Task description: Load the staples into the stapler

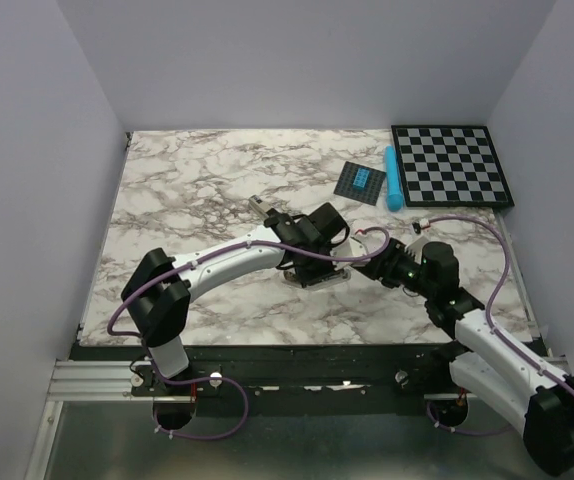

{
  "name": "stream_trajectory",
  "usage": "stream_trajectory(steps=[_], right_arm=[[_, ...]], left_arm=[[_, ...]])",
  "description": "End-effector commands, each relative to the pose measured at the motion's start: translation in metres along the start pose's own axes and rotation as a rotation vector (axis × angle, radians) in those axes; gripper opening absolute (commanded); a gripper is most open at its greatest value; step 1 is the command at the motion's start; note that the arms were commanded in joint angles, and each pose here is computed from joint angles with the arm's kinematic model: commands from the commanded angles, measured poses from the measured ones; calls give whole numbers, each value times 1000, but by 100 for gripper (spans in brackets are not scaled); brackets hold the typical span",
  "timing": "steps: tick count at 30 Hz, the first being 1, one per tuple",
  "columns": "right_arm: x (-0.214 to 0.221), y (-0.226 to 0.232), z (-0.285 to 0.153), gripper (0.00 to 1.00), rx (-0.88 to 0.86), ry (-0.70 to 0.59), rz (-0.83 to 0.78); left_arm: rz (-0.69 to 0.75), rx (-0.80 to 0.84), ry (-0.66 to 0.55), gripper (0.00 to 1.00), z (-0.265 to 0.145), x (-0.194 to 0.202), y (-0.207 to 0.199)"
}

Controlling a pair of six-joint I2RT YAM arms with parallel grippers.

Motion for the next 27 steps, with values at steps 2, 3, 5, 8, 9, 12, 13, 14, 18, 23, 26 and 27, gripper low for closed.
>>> stream_trajectory(steps=[2,3,5,8,9,12,13,14,18,23,26,27], right_arm=[[3,-15,-8,67,57,-15,-47],[3,-19,-10,68,76,-22,-46],[1,-28,-13,69,126,-52,-52],[-3,-33,-16,69,147,-82,-61],[-4,-32,-17,69,144,-91,-65],[-9,-32,-18,69,151,-118,-70],[-10,-32,-18,69,154,-124,-69],[-10,-32,-18,69,154,-126,-70],[-13,-31,-18,69,157,-137,-71],[-15,-32,-19,69,160,-147,-73],[-16,-30,-19,69,156,-152,-82],[-16,-30,-19,69,155,-151,-85]], left_arm=[[10,73,196,0,11,50,-18],[7,74,224,0,13,56,-18],[6,60,286,0,11,68,-17],[7,44,363,0,11,82,-15],[4,42,384,0,12,86,-14],[16,41,444,1,12,97,-16],[19,40,457,2,13,100,-17],[25,50,470,3,13,102,-20],[44,40,503,8,17,105,-20],[58,47,518,18,21,108,-24],[57,31,512,27,20,105,-22],[56,25,505,35,19,104,-21]])
Point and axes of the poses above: each gripper's point midway between its finger pads, its own z axis out along the fingers, its own y axis along the line the jaws close on, x = y × z, the point moved 1 cm from there along -z, back along the fingers, and after that the axes turned 5 degrees about z, right-handed, at the moved point
